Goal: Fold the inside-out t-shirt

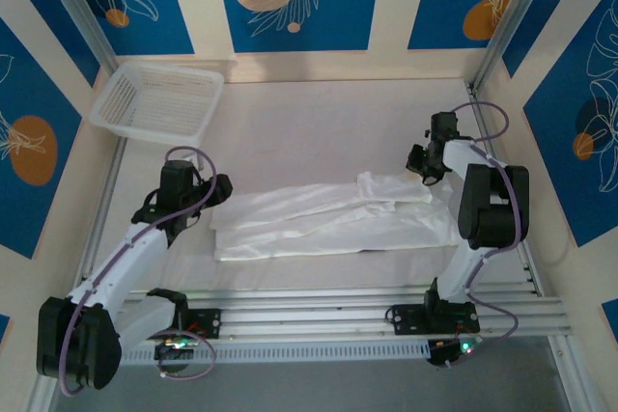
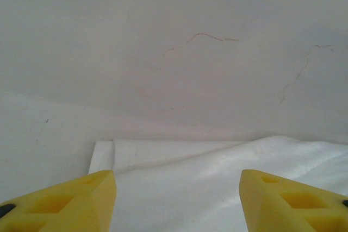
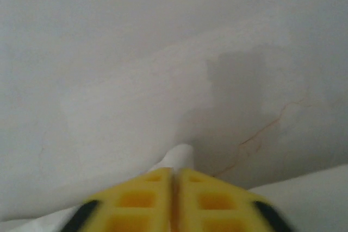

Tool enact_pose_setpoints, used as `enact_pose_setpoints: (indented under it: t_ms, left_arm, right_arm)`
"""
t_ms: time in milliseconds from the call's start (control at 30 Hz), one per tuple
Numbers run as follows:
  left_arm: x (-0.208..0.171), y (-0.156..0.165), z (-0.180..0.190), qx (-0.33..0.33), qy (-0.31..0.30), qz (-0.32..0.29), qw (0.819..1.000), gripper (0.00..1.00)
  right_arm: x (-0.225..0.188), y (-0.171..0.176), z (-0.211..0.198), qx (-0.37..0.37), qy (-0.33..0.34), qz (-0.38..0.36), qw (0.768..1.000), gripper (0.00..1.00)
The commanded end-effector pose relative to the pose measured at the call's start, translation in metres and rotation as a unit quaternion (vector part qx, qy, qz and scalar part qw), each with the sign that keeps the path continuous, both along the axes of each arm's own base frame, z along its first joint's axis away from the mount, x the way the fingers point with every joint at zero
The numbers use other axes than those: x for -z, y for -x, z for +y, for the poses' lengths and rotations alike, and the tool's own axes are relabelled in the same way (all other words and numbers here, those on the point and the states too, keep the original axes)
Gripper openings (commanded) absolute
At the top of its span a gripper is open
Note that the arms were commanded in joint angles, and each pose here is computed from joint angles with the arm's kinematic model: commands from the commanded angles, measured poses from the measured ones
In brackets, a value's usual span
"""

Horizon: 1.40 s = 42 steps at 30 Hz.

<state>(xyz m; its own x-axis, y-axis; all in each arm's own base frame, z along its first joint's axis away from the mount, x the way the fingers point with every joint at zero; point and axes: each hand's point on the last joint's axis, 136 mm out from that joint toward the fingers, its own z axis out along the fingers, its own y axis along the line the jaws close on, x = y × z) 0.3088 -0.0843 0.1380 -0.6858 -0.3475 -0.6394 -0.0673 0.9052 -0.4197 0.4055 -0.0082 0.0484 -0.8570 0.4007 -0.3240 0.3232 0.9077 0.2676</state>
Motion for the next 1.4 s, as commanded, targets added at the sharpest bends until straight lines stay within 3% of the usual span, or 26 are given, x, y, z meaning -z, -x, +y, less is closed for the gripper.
enact_pose_setpoints:
  t_ms: [0,167,333,433,500,633,800,933,1133,1367]
  left_arm:
    - [0.011,0.004,0.003,-0.001,-0.019,0.019,1.0,0.61]
    - [0.011,0.001,0.001,-0.003,-0.011,0.02,1.0,0.61]
    - [0.013,-0.008,-0.002,-0.002,-0.011,0.022,1.0,0.61]
    - [0.013,-0.015,-0.009,0.008,-0.006,0.025,1.0,0.61]
    - [0.011,-0.018,-0.013,0.017,-0.004,0.026,1.0,0.61]
    - [0.002,-0.019,-0.019,0.027,-0.002,0.012,1.0,0.61]
    - [-0.012,-0.016,-0.037,0.066,0.021,-0.024,0.997,0.63]
    - [-0.021,-0.009,-0.062,0.12,0.027,-0.048,0.991,0.66]
    - [-0.014,-0.007,-0.071,0.13,0.01,-0.037,0.991,0.67]
    - [-0.007,-0.008,-0.073,0.129,0.006,-0.025,0.991,0.67]
  right_arm:
    - [-0.044,0.001,0.002,0.014,-0.042,-0.04,0.998,0.0]
    - [-0.087,0.038,-0.012,0.087,-0.059,-0.141,0.984,0.0]
    - [-0.104,0.103,-0.035,0.195,-0.067,-0.288,0.935,0.03]
    - [-0.12,0.119,-0.036,0.193,-0.071,-0.349,0.914,0.56]
    - [-0.14,0.12,-0.034,0.172,-0.067,-0.382,0.905,0.66]
    - [-0.178,0.104,-0.007,0.079,-0.088,-0.423,0.899,0.68]
    - [-0.146,0.074,0.064,-0.084,-0.103,-0.288,0.948,0.68]
    - [-0.087,0.062,0.089,-0.124,-0.078,-0.146,0.978,0.68]
    - [-0.023,0.061,0.109,-0.153,-0.084,-0.004,0.985,0.67]
    - [-0.003,0.067,0.12,-0.162,-0.09,0.033,0.982,0.55]
